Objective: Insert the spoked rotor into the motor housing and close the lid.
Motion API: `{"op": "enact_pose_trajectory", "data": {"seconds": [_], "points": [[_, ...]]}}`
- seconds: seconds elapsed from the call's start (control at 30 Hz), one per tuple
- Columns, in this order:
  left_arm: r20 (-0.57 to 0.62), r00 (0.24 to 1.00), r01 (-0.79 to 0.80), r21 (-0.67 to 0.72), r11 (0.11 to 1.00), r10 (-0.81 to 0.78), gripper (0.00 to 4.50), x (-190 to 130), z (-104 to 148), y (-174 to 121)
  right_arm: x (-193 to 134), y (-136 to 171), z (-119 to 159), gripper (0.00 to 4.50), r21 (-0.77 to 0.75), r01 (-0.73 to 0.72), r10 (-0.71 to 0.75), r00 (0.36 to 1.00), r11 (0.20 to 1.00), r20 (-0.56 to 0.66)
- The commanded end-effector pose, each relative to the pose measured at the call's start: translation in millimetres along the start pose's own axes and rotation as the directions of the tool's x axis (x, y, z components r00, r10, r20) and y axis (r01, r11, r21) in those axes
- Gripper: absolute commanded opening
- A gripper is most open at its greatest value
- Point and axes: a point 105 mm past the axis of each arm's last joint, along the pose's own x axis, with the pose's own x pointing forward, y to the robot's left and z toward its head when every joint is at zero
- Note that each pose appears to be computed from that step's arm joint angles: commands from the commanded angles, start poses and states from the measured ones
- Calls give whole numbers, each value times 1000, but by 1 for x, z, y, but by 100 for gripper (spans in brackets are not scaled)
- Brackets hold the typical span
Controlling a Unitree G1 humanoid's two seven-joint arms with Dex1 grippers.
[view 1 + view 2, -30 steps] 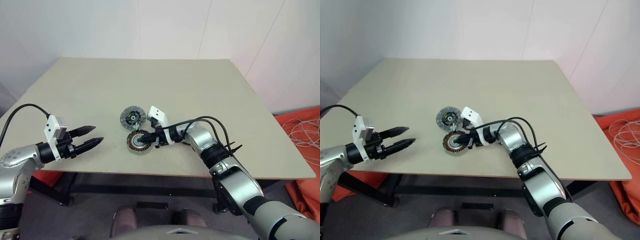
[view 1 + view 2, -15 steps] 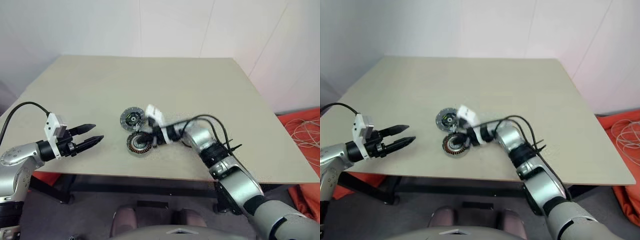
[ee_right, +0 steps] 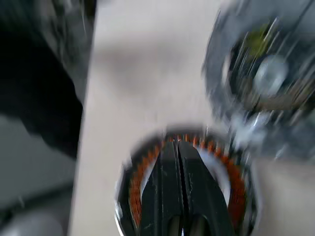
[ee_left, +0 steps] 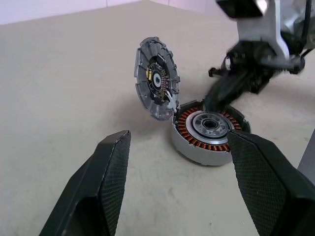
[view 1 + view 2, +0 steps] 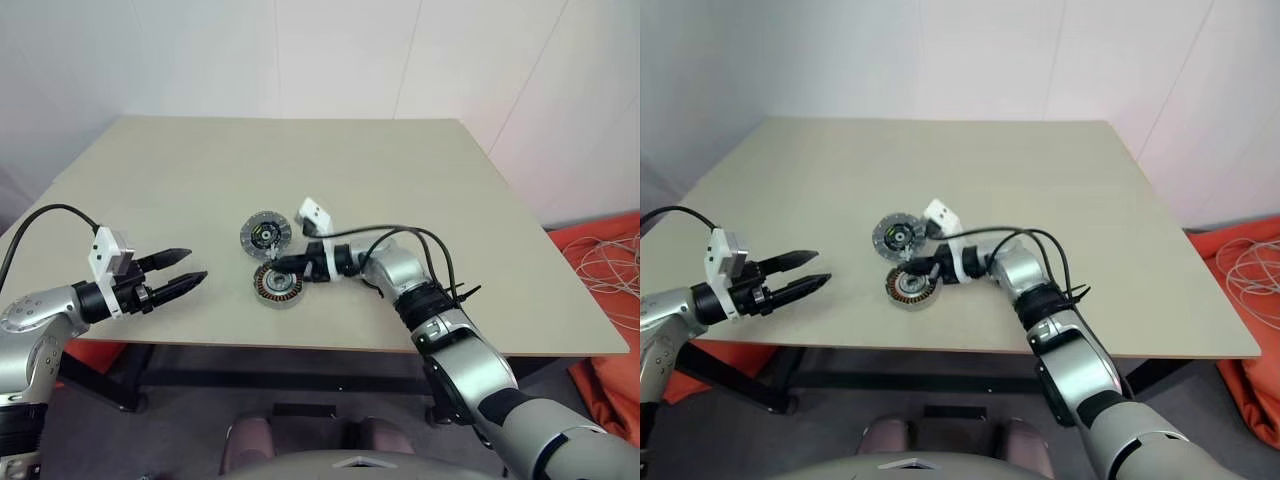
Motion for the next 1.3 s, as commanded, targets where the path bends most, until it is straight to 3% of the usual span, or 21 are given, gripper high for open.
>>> {"op": "enact_pose_trajectory", "data": {"seconds": [0.03,0.47,0.8,1.13,1.3], "points": [[30,1000,-7,39,999,6,334,-2,13,3,-9,2,46,2,-20,-5,8,990,1000,139],[40,999,16,41,999,-18,334,7,15,4,-9,3,-10,2,-172,-22,-2,991,985,-137],[37,999,28,45,999,-30,334,8,16,5,-8,12,13,2,-170,-58,51,998,984,-46],[32,999,30,52,998,-32,334,8,18,7,-8,13,0,2,-192,-79,59,993,978,-104],[31,999,32,56,998,-34,334,8,20,8,-6,21,34,2,-145,-100,110,992,984,65]]}}
